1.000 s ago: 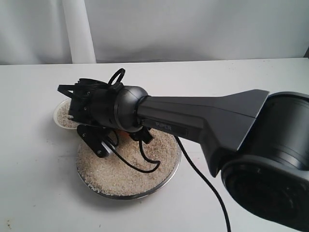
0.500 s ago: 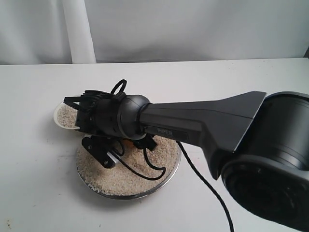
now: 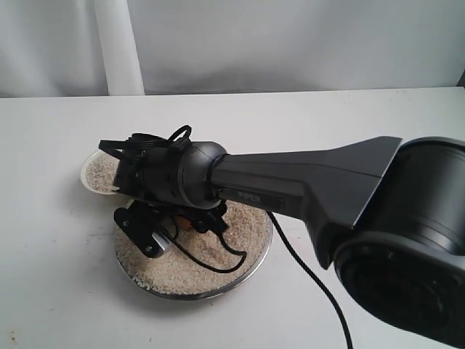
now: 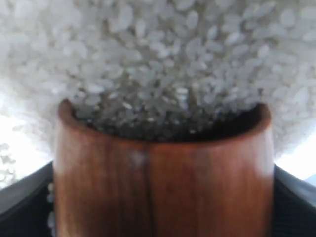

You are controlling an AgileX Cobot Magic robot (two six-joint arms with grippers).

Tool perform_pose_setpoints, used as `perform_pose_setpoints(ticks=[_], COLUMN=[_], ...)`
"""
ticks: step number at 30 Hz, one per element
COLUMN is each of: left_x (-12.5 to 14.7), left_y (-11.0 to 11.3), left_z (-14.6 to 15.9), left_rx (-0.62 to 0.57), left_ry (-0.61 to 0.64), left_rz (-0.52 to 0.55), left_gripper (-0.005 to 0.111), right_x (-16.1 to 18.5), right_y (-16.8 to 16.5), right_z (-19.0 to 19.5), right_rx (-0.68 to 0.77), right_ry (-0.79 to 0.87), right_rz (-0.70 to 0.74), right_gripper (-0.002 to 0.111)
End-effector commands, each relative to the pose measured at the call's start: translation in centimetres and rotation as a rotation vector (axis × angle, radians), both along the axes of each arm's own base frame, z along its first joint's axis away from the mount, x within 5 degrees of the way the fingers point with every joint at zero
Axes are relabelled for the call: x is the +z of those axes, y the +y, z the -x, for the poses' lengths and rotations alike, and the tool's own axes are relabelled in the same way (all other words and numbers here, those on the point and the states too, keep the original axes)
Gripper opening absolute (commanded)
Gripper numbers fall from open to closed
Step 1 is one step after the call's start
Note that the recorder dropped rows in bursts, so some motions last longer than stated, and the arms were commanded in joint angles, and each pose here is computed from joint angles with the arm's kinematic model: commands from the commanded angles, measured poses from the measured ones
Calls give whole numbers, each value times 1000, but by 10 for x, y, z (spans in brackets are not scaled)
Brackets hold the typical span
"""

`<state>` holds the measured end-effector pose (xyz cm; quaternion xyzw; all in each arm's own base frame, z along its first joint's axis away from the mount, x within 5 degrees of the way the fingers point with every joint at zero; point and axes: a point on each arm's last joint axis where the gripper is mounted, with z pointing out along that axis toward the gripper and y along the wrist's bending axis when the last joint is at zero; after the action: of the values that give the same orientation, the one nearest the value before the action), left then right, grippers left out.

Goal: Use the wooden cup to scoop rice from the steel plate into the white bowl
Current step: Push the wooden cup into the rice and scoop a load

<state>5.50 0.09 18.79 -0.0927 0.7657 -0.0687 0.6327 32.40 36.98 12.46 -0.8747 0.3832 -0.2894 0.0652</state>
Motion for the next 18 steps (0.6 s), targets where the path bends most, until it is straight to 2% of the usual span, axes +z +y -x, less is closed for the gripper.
perform_pose_setpoints(ticks=[1,18], left_x=[1,1], left_y=[0,0], left_z=[0,0], left_rx=[-6,-6], left_ry=[-13,-13], left_rz=[7,7], left_gripper=[0,0], right_x=[-17,-31], right_y=[1,4], right_z=[3,14], right_rx=[-7,-91], right_ry=[45,180], right_rz=[-1,-79], right_gripper=[0,0])
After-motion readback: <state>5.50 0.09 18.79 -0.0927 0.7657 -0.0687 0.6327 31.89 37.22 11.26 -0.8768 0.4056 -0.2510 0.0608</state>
